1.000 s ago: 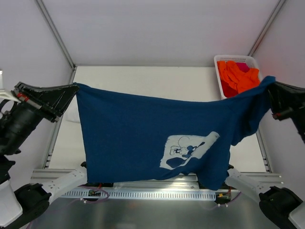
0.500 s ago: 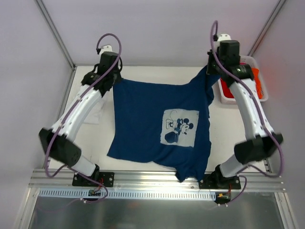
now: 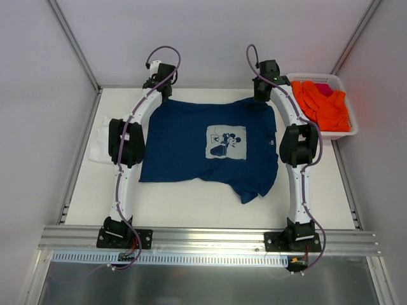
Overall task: Fold and stack the t-shirts
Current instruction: Flatten out the tshirt
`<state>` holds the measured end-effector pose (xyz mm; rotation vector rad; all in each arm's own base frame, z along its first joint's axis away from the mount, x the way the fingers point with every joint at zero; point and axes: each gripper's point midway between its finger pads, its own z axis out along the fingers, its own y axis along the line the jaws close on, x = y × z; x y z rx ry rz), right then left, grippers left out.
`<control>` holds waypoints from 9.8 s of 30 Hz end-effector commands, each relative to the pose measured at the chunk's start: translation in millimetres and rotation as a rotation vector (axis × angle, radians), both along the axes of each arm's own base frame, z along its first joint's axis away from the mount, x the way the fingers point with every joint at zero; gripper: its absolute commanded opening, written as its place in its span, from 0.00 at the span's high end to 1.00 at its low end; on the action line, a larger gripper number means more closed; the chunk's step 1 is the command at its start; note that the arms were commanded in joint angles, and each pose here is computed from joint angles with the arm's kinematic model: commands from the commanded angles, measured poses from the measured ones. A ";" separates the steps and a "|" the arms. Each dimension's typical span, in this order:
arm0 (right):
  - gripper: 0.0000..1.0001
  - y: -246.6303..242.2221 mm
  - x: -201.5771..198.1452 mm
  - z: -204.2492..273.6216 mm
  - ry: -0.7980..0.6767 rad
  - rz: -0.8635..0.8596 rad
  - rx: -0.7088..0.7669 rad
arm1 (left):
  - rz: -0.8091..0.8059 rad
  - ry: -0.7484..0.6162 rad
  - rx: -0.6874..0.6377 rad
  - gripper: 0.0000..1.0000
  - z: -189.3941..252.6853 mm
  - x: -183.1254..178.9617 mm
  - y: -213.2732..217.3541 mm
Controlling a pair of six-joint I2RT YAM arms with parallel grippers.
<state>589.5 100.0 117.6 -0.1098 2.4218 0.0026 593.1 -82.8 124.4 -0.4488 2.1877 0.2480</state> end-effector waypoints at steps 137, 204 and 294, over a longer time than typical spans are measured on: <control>1.00 101.5 -500.4 10.6 0.095 0.122 -0.384 | -0.357 0.338 -0.249 0.09 -101.5 -332.1 -104.0; 0.99 24.4 -375.5 -118.7 0.398 -0.218 -0.219 | -0.320 0.246 -0.153 0.01 -37.3 -358.4 -51.5; 0.56 4.1 19.5 -22.2 0.050 -0.108 0.430 | -0.354 0.020 -0.345 0.01 7.3 -137.4 -79.1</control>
